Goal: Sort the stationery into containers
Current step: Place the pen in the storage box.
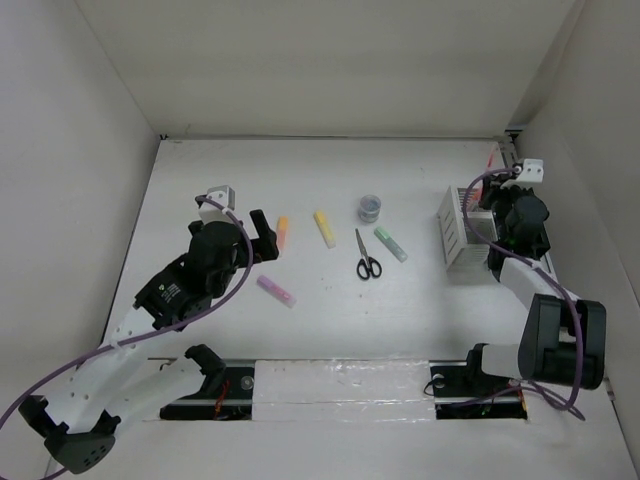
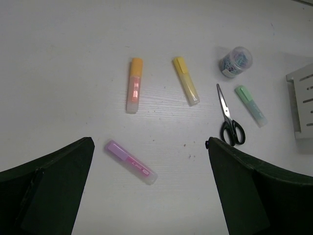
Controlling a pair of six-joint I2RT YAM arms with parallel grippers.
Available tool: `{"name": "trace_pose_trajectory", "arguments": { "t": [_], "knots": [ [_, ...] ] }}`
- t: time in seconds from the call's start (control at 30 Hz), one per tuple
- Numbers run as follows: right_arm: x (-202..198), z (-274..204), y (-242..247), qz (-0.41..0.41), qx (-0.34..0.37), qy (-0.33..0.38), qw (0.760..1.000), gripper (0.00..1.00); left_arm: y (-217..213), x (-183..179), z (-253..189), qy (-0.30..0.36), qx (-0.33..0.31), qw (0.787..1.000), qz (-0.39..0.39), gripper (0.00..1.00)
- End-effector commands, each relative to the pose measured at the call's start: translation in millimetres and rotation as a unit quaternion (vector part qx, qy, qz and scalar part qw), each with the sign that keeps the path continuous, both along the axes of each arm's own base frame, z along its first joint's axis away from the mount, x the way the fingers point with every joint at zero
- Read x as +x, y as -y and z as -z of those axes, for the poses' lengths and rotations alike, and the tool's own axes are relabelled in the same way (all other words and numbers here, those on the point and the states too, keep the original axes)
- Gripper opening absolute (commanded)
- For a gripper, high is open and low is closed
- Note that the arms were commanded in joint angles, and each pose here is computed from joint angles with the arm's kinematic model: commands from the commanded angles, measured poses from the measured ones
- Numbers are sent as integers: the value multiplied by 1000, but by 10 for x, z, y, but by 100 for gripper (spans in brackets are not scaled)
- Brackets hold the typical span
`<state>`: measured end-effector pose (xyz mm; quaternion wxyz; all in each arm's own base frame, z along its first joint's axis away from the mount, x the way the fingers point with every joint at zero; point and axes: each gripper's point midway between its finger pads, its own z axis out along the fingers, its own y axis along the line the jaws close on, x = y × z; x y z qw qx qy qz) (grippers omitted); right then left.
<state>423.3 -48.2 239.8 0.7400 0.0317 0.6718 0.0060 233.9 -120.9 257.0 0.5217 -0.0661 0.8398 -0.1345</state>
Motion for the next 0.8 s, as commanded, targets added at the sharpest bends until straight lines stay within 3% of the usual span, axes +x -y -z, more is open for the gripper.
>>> {"name": "trace_pose_trajectory", "arguments": {
  "t": [0.0, 0.77],
  "knots": [
    [89, -377, -61, -36, 3, 64, 997, 0, 41, 9, -50, 14, -5, 1000, 11, 100],
    [32, 202, -137, -47, 80, 35, 995, 0, 37, -18, -91, 19, -13, 1000, 15, 100]
  ]
}}
